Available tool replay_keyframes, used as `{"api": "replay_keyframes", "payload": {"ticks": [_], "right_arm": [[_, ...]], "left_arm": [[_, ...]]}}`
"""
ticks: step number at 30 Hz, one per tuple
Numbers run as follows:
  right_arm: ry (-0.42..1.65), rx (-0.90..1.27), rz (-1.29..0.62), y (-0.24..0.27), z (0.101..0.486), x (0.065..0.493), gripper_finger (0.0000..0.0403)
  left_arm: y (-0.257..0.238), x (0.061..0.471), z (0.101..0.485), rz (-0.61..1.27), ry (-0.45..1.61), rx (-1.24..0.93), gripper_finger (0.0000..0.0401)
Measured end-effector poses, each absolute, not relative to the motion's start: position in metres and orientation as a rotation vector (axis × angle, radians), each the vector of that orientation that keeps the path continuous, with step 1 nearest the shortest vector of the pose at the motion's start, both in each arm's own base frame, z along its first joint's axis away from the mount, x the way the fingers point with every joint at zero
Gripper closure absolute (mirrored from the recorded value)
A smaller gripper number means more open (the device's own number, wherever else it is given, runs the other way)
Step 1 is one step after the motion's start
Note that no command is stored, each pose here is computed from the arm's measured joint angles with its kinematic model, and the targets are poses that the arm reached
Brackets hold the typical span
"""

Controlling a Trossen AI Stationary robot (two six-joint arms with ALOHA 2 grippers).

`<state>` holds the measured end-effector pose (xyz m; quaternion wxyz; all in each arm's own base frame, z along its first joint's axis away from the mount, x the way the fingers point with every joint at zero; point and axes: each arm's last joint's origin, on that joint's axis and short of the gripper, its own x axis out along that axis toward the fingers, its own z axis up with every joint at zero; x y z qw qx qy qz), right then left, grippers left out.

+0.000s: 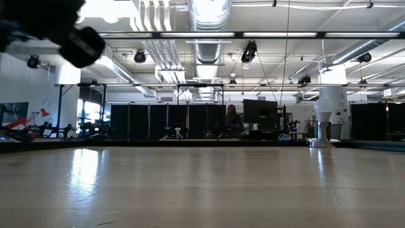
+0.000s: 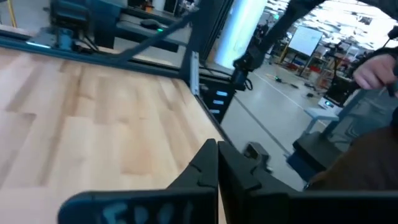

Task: Pick & Place Makeup Brushes
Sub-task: Return to Home Position

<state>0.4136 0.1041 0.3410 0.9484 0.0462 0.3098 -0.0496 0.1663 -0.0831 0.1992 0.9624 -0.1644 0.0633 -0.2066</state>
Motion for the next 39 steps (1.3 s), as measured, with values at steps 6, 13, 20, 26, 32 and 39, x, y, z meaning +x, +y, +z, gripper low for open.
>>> {"api": "replay_keyframes", "payload": {"ticks": [6,13,20,26,32,39], "right_arm": [[0.658,0.055,0.058,0.069,0.337,0.417,0.0394],[0.491,0.082,0.163,0.007,0.323,0.404,0.0394],[0.35,0.097,0.114,-0.028,0.302,0.363,0.0395],[0.223,0.094,0.08,-0.032,0.294,0.304,0.0395],[0.167,0.121,0.03,-0.037,0.282,0.245,0.0394],[0.096,0.094,-0.04,-0.037,0.274,0.197,0.0394]], "left_arm": [[-0.027,0.184,0.203,-0.357,0.1,-0.318,0.0401],[0.007,0.186,0.203,-0.204,0.066,-0.277,0.0401],[0.016,0.186,0.202,-0.013,0.045,-0.274,0.0401],[0.021,0.185,0.201,0.167,0.028,-0.238,0.0401],[0.021,0.185,0.201,0.176,0.031,-0.207,0.0401],[0.021,0.185,0.2,0.181,0.04,-0.21,0.0401]]}}
